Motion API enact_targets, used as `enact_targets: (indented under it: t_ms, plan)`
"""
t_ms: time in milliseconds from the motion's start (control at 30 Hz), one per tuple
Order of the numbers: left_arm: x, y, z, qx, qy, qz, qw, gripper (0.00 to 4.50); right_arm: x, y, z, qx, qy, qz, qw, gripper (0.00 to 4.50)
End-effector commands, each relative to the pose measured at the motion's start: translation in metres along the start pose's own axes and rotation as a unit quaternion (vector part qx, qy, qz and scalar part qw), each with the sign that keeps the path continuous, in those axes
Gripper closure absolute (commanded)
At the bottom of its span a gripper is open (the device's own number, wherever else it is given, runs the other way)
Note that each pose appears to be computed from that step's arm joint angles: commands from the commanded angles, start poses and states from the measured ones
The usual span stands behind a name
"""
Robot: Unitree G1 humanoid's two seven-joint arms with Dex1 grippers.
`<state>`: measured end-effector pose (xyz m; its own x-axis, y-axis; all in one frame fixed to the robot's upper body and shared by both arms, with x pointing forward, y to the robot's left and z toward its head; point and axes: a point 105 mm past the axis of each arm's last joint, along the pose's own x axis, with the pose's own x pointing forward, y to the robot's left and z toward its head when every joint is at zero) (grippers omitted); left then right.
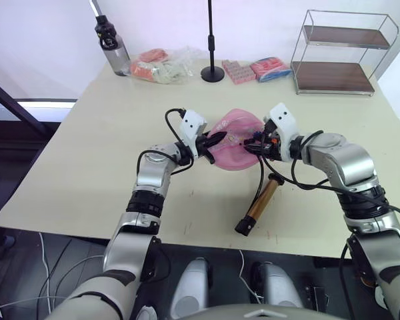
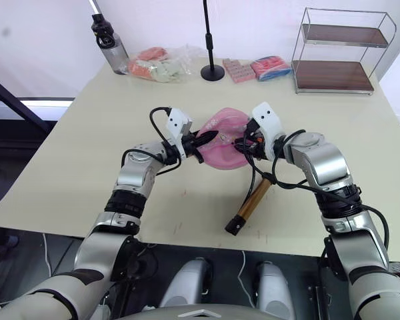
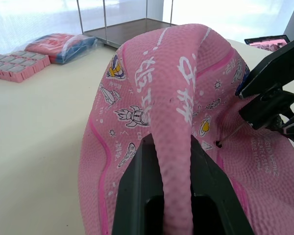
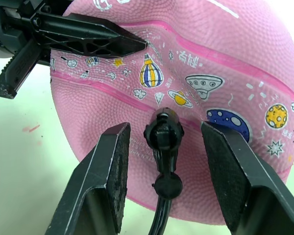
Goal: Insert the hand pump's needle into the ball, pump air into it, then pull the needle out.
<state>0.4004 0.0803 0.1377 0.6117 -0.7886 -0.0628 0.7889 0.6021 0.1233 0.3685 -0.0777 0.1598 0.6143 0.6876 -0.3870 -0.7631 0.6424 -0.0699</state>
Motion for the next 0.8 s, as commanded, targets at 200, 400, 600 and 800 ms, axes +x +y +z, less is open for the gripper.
enact_targets:
  t_ms: [200, 400, 600, 800]
  plan:
    - [0.0032, -0.0141, -0.0253, -0.023, 0.039, -0.022, 0.999, 4.50, 0.0008, -0.0003, 0.0170, -0.030, -0.015, -0.003, 0.999, 2.10]
    - [0.0027, -0.0126, -0.0262, -0.024, 0.039, -0.018, 0.999, 4.50, 0.0025, 0.0011, 0.0158, -0.030, -0.014, 0.004, 0.999, 2.10]
    - [0.0029, -0.0123, -0.0262, -0.025, 0.039, -0.017, 0.999, 4.50, 0.0031, 0.0025, 0.0133, -0.030, -0.011, 0.008, 0.999, 3.57]
    - [0.0026, -0.0116, -0.0261, -0.025, 0.039, -0.016, 0.999, 4.50, 0.0021, 0.0019, 0.0119, -0.056, -0.001, 0.004, 0.998, 4.10]
